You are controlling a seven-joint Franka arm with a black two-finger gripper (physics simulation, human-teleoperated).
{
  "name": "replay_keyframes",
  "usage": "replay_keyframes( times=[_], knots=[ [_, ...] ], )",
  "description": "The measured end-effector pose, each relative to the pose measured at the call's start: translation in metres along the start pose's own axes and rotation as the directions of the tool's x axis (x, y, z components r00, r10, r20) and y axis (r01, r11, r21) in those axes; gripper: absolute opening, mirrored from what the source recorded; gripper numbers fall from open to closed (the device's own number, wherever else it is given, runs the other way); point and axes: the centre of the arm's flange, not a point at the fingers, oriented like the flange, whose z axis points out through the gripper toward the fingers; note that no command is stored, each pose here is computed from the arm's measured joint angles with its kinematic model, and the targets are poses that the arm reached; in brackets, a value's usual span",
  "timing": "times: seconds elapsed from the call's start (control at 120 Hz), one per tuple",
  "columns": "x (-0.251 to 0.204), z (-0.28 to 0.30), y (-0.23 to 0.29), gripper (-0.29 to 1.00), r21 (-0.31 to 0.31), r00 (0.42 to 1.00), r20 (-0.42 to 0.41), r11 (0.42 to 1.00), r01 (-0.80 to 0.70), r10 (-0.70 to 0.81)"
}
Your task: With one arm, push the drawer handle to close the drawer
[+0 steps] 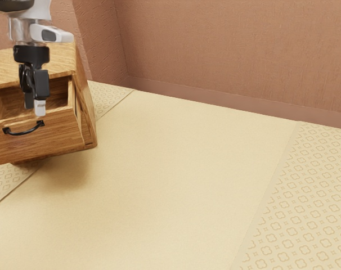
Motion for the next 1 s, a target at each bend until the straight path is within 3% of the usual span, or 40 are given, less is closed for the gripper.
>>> replay_keyframes(
  times=[0.175,0.25,0.3,0.342,0.433,0.483,0.525,0.583,0.667,0.742,0.8,0.942,1.0],
  knots=[
    [0.008,-0.026,-0.003,0.7,0.104,0.976,-0.131,0.982,-0.16,0.173],
    [-0.053,-0.114,0.045,0.7,0.272,0.909,-0.298,0.939,-0.213,0.293],
    [-0.114,-0.139,0.079,0.7,0.313,0.89,-0.343,0.93,-0.192,0.299],
    [-0.159,-0.142,0.093,0.7,0.287,0.901,-0.36,0.948,-0.14,0.243],
    [-0.242,-0.108,0.086,0.7,0.133,0.934,-0.351,0.985,0.114,-0.061],
    [-0.279,-0.08,0.093,0.7,0.056,0.909,-0.331,0.956,0.288,-0.254],
    [-0.291,-0.046,0.095,0.7,-0.02,0.86,-0.274,0.897,0.442,-0.43],
    [-0.265,0.005,0.085,0.7,-0.09,0.81,-0.157,0.825,0.558,-0.565],
    [-0.231,0.043,0.113,0.7,-0.029,0.742,-0.123,0.75,0.661,-0.659],
    [-0.214,0.063,0.109,0.7,-0.02,0.682,-0.094,0.686,0.727,-0.725],
    [-0.198,0.072,0.097,0.55,-0.036,0.642,-0.056,0.644,0.764,-0.764],
    [-0.124,0.101,0.033,0.2,-0.082,0.573,0.139,0.568,0.819,-0.807],
    [-0.109,0.1,0.02,0.12,-0.111,0.528,0.154,0.516,0.849,-0.835]
  ],
)
